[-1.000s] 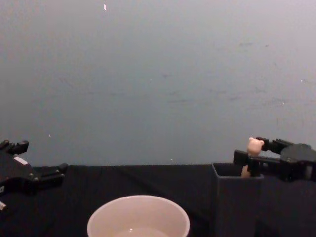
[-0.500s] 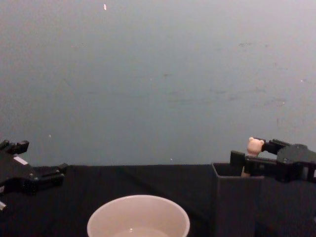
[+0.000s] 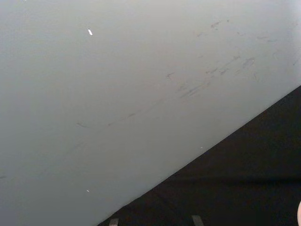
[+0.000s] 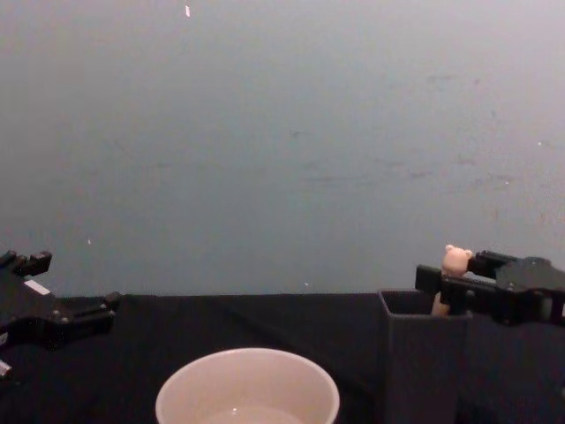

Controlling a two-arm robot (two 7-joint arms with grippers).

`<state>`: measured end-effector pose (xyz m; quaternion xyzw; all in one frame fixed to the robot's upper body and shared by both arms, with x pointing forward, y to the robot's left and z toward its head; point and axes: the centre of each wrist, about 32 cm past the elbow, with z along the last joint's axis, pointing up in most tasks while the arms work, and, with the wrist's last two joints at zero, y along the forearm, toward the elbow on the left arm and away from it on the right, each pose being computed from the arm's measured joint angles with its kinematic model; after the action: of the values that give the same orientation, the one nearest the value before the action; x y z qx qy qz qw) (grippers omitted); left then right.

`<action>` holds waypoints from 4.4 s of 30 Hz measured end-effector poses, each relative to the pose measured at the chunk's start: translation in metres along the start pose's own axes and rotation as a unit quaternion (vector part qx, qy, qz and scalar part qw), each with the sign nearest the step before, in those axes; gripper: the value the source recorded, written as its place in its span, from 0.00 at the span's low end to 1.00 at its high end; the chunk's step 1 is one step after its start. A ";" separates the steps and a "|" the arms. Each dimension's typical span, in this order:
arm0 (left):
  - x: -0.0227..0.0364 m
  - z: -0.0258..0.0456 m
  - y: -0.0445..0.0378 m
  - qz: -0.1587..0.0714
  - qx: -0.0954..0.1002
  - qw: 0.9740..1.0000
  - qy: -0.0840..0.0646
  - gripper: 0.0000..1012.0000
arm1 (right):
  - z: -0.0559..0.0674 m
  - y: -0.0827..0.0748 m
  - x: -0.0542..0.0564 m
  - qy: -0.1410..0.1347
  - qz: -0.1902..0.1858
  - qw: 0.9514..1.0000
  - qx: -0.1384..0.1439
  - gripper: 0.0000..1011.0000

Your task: Pick up the stirring spoon with one hand, stir inside the cup, then place it back in its original position.

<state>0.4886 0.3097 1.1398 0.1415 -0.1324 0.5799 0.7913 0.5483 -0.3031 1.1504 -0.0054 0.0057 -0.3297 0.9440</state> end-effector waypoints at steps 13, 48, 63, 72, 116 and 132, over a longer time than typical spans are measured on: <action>0.0000 0.0000 0.0000 0.000 0.000 1.000 0.000 0.99 | 0.000 0.000 0.000 0.000 0.000 1.000 0.000 0.33; 0.0000 0.0000 0.0000 0.000 0.000 1.000 0.000 0.99 | 0.036 -0.004 -0.028 -0.022 -0.017 0.999 0.023 0.21; 0.0000 0.0000 0.0000 0.000 0.000 1.000 0.000 0.99 | 0.074 -0.011 -0.038 -0.048 -0.031 0.995 0.086 0.21; 0.0000 0.0000 0.0000 0.000 0.000 1.000 0.000 0.99 | 0.084 -0.003 -0.039 -0.062 -0.025 0.992 0.108 0.21; 0.0000 0.0000 0.0000 0.000 0.000 1.000 0.000 0.99 | 0.016 0.102 -0.085 -0.058 0.080 0.995 0.016 0.21; 0.0000 0.0000 0.0000 0.000 0.000 1.000 0.000 0.99 | 0.007 0.104 -0.083 -0.057 0.079 0.995 0.007 0.21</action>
<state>0.4886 0.3097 1.1398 0.1415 -0.1325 0.5799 0.7913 0.5478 -0.1701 1.1568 -0.0174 -0.0500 -0.2537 0.9658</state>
